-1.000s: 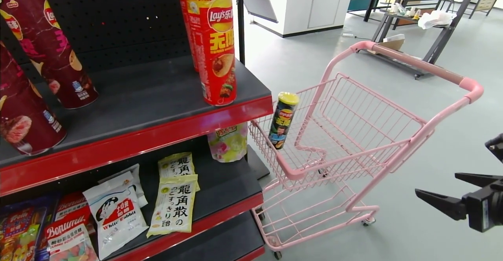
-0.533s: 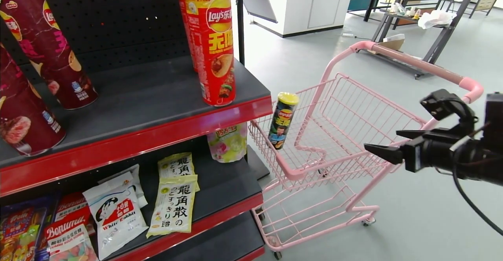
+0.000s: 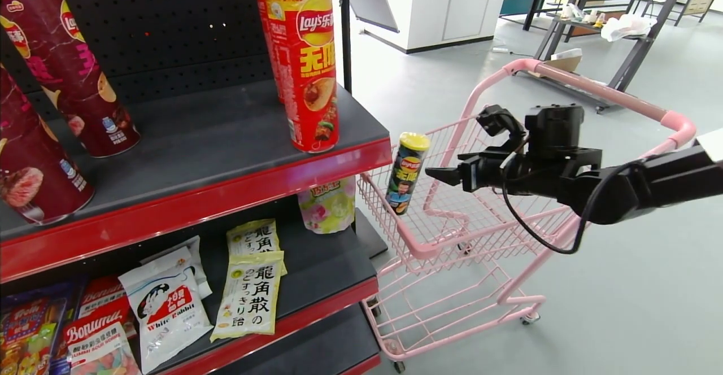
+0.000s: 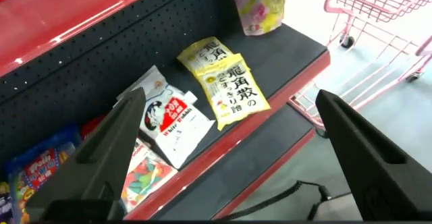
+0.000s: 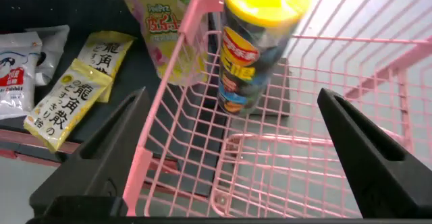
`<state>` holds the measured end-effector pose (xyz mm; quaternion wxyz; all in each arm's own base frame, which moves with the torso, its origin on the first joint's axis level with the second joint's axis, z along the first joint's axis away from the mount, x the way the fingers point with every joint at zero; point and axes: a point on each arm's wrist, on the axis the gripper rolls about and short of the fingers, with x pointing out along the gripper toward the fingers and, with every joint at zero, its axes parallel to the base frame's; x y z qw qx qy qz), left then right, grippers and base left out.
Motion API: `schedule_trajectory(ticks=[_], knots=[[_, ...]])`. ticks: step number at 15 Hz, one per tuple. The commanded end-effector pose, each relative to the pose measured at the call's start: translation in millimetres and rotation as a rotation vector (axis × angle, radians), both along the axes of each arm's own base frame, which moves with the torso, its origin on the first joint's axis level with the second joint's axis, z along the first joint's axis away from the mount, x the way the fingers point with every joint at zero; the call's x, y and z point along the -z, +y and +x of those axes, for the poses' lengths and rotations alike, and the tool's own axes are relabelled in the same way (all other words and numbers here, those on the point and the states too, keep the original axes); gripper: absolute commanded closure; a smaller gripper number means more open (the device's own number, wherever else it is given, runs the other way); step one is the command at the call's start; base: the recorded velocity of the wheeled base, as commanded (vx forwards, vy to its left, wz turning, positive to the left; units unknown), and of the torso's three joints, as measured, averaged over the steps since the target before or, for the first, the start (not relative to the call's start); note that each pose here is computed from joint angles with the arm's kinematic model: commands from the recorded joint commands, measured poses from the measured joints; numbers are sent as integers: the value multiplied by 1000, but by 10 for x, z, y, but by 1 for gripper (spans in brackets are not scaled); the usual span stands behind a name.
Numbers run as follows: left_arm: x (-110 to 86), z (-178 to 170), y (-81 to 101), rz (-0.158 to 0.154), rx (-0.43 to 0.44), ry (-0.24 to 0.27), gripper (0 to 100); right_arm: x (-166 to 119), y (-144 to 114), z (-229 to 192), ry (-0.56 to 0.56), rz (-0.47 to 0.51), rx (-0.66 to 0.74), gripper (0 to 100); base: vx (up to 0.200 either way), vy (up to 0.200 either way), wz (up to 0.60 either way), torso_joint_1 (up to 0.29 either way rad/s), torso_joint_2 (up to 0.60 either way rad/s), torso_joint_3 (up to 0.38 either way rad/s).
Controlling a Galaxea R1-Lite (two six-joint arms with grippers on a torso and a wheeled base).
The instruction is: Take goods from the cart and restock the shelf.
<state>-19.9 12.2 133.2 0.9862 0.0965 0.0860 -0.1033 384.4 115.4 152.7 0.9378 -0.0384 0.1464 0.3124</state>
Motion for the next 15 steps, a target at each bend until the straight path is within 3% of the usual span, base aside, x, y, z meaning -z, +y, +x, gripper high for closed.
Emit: schedule_trajectory(ticks=[1, 15], knots=[[10, 20, -11, -17, 10, 22, 0, 323, 159, 269, 43, -5, -34, 0, 0, 0, 0, 0, 0, 0], [13, 18, -17, -25, 32, 23, 0, 506, 221, 894, -20, 67, -42, 0, 0, 0, 0, 0, 0, 0]])
